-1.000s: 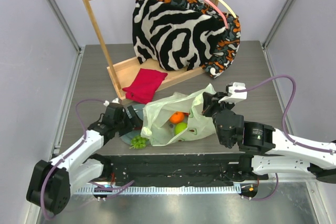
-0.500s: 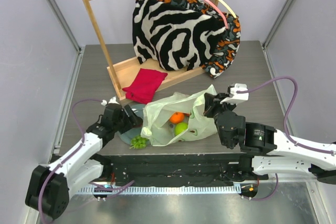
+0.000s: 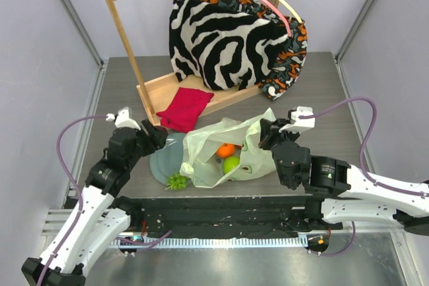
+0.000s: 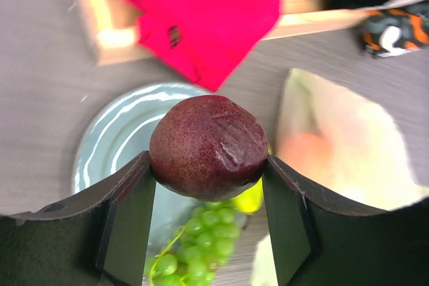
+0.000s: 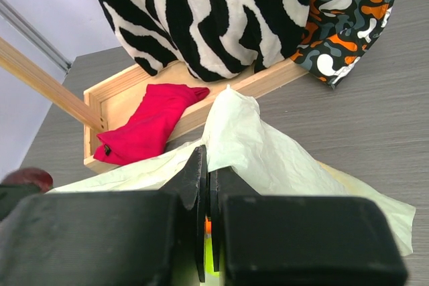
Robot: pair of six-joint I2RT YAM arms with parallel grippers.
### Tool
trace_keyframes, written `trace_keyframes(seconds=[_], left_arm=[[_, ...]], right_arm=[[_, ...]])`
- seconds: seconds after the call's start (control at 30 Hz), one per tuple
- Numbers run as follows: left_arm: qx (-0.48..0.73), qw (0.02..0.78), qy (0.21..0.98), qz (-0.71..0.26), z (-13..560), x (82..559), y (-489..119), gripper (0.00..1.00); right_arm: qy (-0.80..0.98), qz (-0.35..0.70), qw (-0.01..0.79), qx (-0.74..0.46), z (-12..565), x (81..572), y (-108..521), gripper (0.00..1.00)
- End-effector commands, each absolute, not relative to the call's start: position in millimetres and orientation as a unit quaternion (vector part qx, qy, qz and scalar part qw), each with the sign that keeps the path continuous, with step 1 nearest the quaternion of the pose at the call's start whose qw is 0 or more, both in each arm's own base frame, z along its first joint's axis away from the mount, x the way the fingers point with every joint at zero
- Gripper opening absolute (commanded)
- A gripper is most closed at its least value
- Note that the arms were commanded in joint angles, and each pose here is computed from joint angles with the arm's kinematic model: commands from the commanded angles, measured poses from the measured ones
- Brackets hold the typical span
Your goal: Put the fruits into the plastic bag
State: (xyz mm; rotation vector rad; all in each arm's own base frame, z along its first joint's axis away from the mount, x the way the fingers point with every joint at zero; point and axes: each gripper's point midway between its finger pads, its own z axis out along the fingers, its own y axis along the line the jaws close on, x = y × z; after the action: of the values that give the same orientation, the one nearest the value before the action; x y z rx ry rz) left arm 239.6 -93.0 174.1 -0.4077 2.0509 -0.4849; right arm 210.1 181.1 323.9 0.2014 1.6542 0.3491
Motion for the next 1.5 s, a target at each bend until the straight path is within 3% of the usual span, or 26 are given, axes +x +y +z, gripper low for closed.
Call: trace_keyframes(seconds=[0.0,0.2,0.4,0.63,0.93,1.47], left_arm=[[-0.091,0.506,0.823,-0.240,223,252,-120,0.56],[-0.001,0.570,0.756,-0.322,312,252,-179,0.55],[0.144,0.561,0.702,-0.413,353,203,-274,0.56],[0.247,0.490,0.741,-0.387,287,174,-331,0.56],[0.195,0.484,0.812,-0.262,223,190,-284,0.58],[0.218,0.393,0.835,-0.318,175,174,-342,0.59]], right_arm=[[0.725,0.169,0.658,0.109,331,212,186,0.01],[0.723,0.173,0.659,0.114,333,212,184,0.01],[0.722,0.171,0.660,0.116,334,212,181,0.01],[0.722,0.169,0.660,0.115,334,212,181,0.01],[0.721,0.167,0.662,0.120,334,212,177,0.01],[0.723,0.177,0.658,0.118,334,211,179,0.01]])
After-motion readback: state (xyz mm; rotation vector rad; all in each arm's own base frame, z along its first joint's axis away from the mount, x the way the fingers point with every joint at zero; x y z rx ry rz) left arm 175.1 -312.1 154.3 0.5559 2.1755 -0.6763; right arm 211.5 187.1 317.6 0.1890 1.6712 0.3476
